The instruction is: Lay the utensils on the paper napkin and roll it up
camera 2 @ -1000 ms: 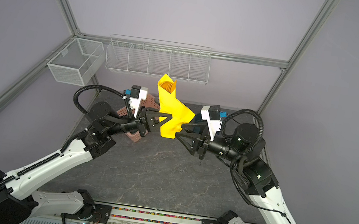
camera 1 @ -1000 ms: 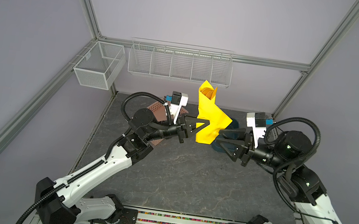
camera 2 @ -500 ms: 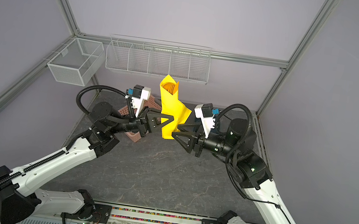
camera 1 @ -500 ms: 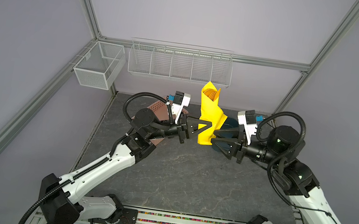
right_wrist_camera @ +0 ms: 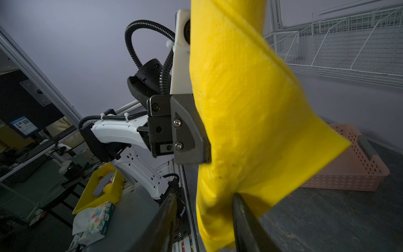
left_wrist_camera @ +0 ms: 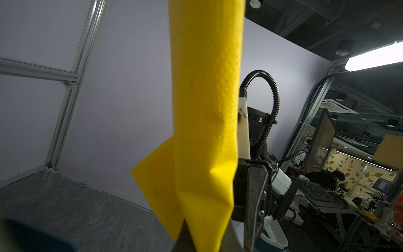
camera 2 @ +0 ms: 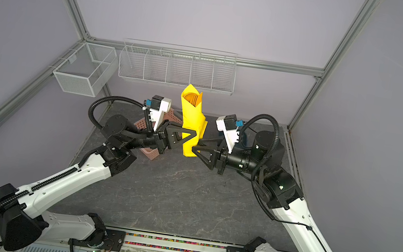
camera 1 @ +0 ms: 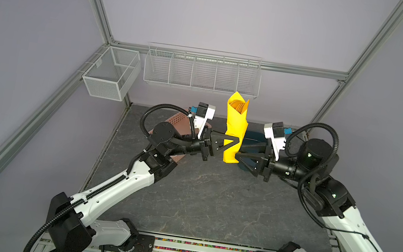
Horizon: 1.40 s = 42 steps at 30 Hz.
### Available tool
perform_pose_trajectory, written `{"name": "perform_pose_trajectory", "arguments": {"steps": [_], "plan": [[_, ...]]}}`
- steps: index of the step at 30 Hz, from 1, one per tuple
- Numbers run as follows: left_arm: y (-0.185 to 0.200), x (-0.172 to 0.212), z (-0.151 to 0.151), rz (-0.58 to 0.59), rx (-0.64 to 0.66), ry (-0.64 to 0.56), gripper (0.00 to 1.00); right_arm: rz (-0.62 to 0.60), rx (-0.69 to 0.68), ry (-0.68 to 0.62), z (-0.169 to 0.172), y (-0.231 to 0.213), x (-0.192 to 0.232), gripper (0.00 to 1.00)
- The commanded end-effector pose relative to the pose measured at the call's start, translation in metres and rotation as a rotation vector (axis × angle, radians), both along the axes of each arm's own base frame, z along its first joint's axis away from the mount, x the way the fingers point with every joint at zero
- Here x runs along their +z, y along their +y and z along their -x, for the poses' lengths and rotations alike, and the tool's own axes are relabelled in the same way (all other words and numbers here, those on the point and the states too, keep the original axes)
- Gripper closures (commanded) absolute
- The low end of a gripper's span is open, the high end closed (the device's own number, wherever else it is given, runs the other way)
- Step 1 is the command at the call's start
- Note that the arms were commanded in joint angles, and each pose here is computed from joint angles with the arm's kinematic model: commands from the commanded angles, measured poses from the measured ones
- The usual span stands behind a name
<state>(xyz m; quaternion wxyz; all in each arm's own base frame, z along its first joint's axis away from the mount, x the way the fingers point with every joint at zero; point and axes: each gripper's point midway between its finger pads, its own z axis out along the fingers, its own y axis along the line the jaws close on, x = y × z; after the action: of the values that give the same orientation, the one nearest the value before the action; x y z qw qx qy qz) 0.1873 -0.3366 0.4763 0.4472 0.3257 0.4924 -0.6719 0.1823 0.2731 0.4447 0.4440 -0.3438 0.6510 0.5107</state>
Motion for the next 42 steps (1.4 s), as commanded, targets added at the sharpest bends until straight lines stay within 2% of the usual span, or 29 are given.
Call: {"name": "perform_pose_trajectory", "arguments": {"steps": [1, 6, 9, 16, 21, 27, 33, 38, 42], "plan": [[0.007, 0.021, 0.007, 0.045, 0.007, -0.052, 0.93, 0.024, -0.010, 0.000, 0.000, -0.002, -0.003, 0.56], [0.011, 0.018, 0.003, 0.028, 0.072, -0.060, 0.94, 0.070, -0.059, 0.023, 0.000, -0.011, -0.020, 0.59], [0.012, 0.021, 0.004, 0.039, 0.067, -0.061, 0.94, 0.097, -0.069, 0.037, -0.001, -0.013, -0.028, 0.64], [0.011, 0.022, 0.006, 0.052, 0.042, -0.053, 0.94, 0.135, -0.076, 0.079, -0.006, -0.010, -0.043, 0.69], [0.012, 0.023, 0.008, 0.058, 0.035, -0.053, 0.94, 0.163, -0.132, 0.101, -0.015, -0.014, -0.047, 0.76], [0.014, 0.022, 0.004, 0.052, 0.063, -0.050, 0.94, 0.195, -0.192, 0.126, -0.016, -0.025, -0.051, 0.80], [0.018, 0.012, -0.012, -0.002, 0.192, -0.029, 0.95, 0.129, -0.204, 0.052, 0.000, -0.039, -0.032, 0.79], [0.020, 0.010, -0.017, -0.011, 0.228, -0.023, 0.95, -0.020, -0.048, -0.034, 0.032, -0.032, 0.002, 0.73], [0.020, 0.009, -0.018, -0.011, 0.227, -0.021, 0.95, -0.072, 0.048, -0.037, 0.039, -0.021, 0.018, 0.68]]}}
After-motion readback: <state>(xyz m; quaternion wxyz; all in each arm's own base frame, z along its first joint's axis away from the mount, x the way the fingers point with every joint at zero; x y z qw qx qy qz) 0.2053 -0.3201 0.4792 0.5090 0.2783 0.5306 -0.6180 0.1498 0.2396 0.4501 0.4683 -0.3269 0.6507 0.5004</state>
